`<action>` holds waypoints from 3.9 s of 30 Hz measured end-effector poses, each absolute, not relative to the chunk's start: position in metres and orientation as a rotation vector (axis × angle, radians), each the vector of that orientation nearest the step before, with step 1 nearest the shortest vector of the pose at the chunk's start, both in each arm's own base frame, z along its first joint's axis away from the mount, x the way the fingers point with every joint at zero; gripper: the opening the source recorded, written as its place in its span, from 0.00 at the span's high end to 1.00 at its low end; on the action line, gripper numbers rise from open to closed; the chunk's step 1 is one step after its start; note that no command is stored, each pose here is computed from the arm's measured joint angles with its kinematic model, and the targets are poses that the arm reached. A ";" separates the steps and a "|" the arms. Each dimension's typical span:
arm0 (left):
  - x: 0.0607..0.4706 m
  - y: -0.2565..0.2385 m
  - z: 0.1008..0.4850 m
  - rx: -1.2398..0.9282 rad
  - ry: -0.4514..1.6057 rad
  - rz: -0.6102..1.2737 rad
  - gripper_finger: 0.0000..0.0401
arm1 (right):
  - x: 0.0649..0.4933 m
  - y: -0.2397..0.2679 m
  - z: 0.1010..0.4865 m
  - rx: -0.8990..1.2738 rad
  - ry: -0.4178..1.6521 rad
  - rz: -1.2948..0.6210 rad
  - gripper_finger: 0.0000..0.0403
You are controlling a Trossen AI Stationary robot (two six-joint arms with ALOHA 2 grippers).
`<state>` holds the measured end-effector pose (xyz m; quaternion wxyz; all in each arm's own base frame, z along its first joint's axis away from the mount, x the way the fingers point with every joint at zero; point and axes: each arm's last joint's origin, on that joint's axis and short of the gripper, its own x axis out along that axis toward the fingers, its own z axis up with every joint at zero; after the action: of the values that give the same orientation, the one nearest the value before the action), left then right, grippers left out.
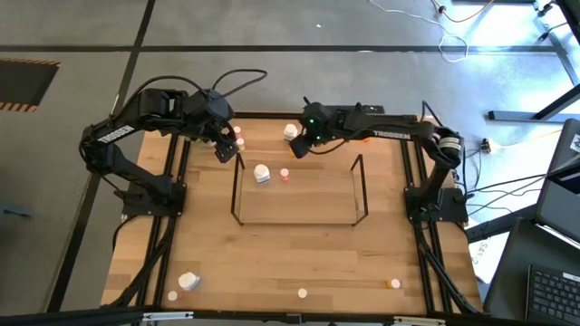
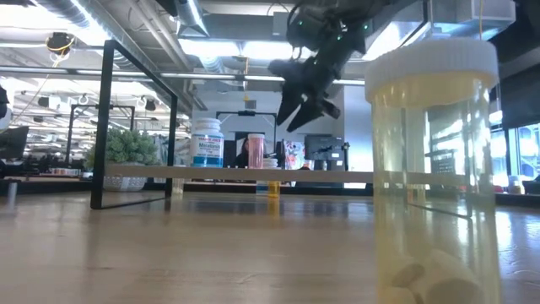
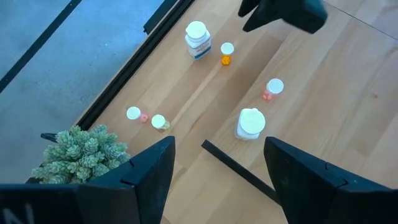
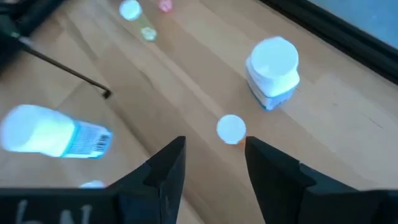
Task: Pick and place medicine bottles onto shelf by color
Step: Put the left orange pill bottle on the shelf
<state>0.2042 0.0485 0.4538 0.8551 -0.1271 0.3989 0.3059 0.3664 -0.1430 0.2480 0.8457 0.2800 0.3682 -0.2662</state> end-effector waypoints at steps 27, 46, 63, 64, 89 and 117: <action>0.204 0.049 0.454 -0.267 0.839 0.639 0.40 | 0.390 -0.152 0.197 0.571 0.820 -0.609 0.58; 0.204 0.049 0.454 -0.264 0.840 0.638 0.40 | 0.391 -0.148 0.197 0.651 0.848 -0.425 0.58; 0.204 0.048 0.454 -0.235 0.851 0.624 0.40 | 0.391 -0.148 0.197 0.650 0.847 -0.422 0.67; 0.204 0.048 0.454 -0.234 0.851 0.624 0.40 | 0.391 -0.148 0.197 0.643 0.849 -0.418 0.67; 0.204 0.048 0.454 -0.234 0.852 0.624 0.40 | 0.391 -0.152 0.198 0.644 0.807 -0.578 0.49; 0.204 0.048 0.454 -0.234 0.852 0.624 0.40 | 0.393 -0.156 0.187 0.578 0.841 -0.560 0.49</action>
<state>0.2041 0.0484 0.4537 0.8572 -0.1115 0.4055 0.2972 0.3926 -0.1556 0.1869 0.8353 0.2728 0.3973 -0.2647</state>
